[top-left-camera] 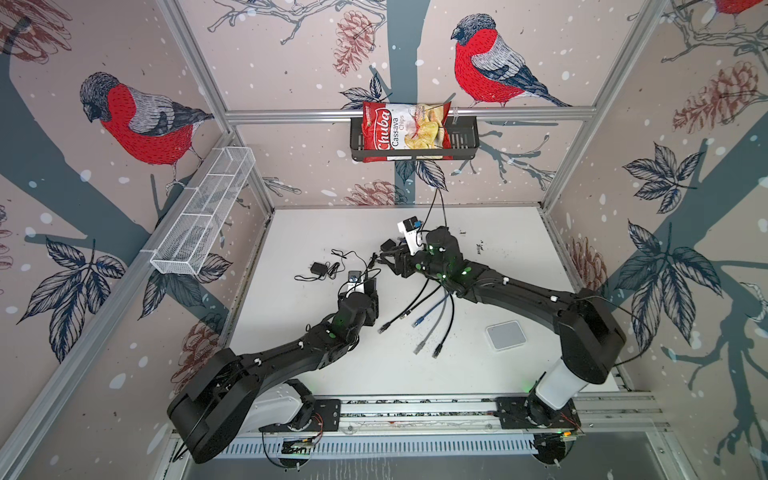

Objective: Insert the plug into the switch port
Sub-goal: 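Release the plug and raise the right gripper while the left lowers the switch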

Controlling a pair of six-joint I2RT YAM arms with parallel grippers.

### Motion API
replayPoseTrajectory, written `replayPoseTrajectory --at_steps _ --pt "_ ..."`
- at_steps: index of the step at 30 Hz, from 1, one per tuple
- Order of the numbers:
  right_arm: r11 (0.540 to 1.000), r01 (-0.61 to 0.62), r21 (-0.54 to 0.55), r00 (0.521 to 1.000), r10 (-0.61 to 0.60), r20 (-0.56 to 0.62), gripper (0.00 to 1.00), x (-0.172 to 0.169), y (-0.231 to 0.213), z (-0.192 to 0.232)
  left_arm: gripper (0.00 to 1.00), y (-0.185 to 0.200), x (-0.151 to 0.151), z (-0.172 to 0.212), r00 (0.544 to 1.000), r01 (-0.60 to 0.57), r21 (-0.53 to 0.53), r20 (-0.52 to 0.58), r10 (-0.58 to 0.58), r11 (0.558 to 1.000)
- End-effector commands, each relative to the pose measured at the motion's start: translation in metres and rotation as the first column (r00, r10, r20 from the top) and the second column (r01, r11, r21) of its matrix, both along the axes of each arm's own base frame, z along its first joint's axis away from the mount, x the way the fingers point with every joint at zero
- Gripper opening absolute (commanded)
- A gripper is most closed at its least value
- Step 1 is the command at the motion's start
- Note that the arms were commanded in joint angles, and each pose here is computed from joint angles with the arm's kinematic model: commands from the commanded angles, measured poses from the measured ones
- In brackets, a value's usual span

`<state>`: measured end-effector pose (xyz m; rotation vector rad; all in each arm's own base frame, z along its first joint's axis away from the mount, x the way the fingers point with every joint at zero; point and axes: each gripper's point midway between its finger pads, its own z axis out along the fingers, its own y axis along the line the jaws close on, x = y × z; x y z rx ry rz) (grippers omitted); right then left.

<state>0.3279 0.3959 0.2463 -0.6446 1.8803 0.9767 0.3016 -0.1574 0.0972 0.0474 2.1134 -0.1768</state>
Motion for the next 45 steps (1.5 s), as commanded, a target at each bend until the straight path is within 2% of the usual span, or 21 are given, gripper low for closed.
replayPoseTrajectory --at_steps 1,5,8,20,29,33,39,45 --pt "0.999 0.046 0.027 0.997 -0.048 0.064 0.71 0.011 -0.015 0.022 0.37 0.022 -0.003 -0.020 0.986 -0.110 0.060 -0.119 0.117 0.992" --pt "0.984 0.169 -0.047 0.977 -0.161 0.137 0.81 0.028 -0.042 0.025 0.38 0.021 -0.002 -0.026 0.970 -0.083 0.121 -0.218 0.108 0.989" --pt "0.977 0.203 -0.071 0.966 -0.188 0.179 0.84 0.030 -0.053 0.025 0.40 0.018 0.000 -0.028 0.958 -0.048 0.159 -0.273 0.091 0.986" --pt "0.971 0.240 -0.016 0.943 -0.230 0.240 0.87 0.017 -0.085 0.027 0.45 0.007 0.010 -0.064 0.903 0.050 0.199 -0.427 0.041 0.979" --pt "0.947 0.318 -0.054 0.929 -0.299 0.217 0.88 0.027 -0.109 0.006 0.63 0.002 0.011 -0.098 0.851 0.074 0.216 -0.523 0.051 0.974" --pt "0.945 0.326 -0.022 0.924 -0.313 0.219 0.89 0.023 -0.117 0.011 0.71 0.002 0.009 -0.107 0.835 0.074 0.198 -0.548 0.048 0.977" --pt "0.926 0.377 -0.014 0.906 -0.366 0.212 0.90 0.030 -0.130 0.009 0.80 -0.002 0.009 -0.103 0.843 0.089 0.174 -0.538 0.019 0.981" --pt "0.888 0.437 -0.141 0.899 -0.423 0.116 0.90 0.053 -0.138 -0.017 0.89 -0.001 0.010 -0.098 0.857 0.091 0.169 -0.515 0.010 0.981"
